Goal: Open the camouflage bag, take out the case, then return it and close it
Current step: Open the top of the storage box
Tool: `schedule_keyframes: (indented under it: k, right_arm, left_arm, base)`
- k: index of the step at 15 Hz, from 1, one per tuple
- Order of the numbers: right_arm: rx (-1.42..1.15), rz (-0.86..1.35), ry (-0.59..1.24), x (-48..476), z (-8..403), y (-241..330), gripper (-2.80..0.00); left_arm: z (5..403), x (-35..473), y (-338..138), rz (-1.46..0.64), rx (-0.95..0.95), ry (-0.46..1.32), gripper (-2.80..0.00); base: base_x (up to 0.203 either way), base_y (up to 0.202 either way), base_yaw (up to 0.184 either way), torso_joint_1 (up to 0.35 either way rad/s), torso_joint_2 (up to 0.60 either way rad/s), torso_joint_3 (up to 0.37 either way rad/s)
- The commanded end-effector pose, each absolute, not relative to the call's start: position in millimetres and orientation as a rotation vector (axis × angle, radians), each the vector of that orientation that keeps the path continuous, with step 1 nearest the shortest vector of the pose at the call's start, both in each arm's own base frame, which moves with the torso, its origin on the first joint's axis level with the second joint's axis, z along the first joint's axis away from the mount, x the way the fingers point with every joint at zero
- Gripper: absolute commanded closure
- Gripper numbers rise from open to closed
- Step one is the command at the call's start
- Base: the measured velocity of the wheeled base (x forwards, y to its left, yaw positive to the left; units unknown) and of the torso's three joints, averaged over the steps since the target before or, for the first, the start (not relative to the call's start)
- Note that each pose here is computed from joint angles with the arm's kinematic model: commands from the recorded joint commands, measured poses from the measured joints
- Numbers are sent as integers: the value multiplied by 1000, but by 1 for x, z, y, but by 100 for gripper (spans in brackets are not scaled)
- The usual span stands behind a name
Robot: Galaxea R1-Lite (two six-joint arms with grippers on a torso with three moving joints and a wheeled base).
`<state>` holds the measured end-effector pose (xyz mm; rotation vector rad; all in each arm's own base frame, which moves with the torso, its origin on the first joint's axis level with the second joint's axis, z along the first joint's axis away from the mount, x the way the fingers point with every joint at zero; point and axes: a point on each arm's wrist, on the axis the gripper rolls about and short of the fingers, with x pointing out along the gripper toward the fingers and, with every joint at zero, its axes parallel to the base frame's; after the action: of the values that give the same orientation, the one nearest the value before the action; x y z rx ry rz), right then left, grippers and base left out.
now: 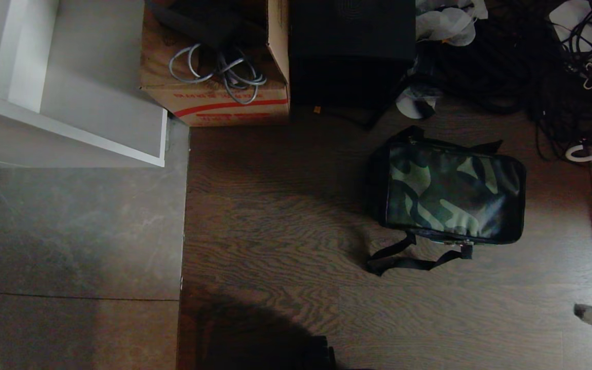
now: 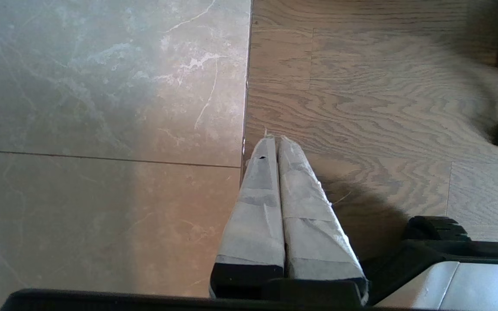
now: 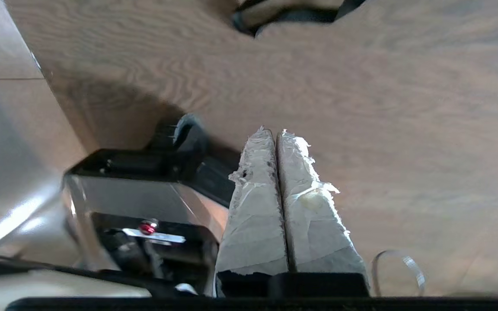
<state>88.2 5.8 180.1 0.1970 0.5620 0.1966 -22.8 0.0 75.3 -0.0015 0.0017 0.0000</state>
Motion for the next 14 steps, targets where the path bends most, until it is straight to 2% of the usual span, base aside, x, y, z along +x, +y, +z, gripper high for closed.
schedule_keyframes:
  k: [1, 4, 7, 8, 9, 12, 14]
  right_arm:
    - [242, 182, 807, 172, 147, 7, 0]
    - [273, 186, 847, 229, 114, 7, 0]
    - [307, 221, 850, 254, 95, 8, 0]
    - [331, 264, 860, 255, 93, 8, -118]
    - [350, 302, 873, 256, 89, 9, -280]
    - [366, 327, 909, 260, 79, 9, -280]
    - [354, 318, 870, 270, 72, 3, -280]
  left_arm:
    - [75, -23, 0, 0, -2, 3, 0]
    - [75, -23, 0, 0, -2, 3, 0]
    - [75, -23, 0, 0, -2, 2, 0]
    - [75, -23, 0, 0, -2, 3, 0]
    - [75, -23, 0, 0, -3, 3, 0]
    - [75, -23, 0, 0, -2, 3, 0]
    - [75, -23, 0, 0, -2, 3, 0]
  base:
    - [0, 0, 0, 0, 0, 0]
    - [0, 0, 0, 0, 0, 0]
    - [0, 0, 0, 0, 0, 0]
    - [0, 0, 0, 0, 0, 0]
    - [0, 0, 0, 0, 0, 0]
    - [0, 0, 0, 0, 0, 0]
    - [0, 0, 0, 0, 0, 0]
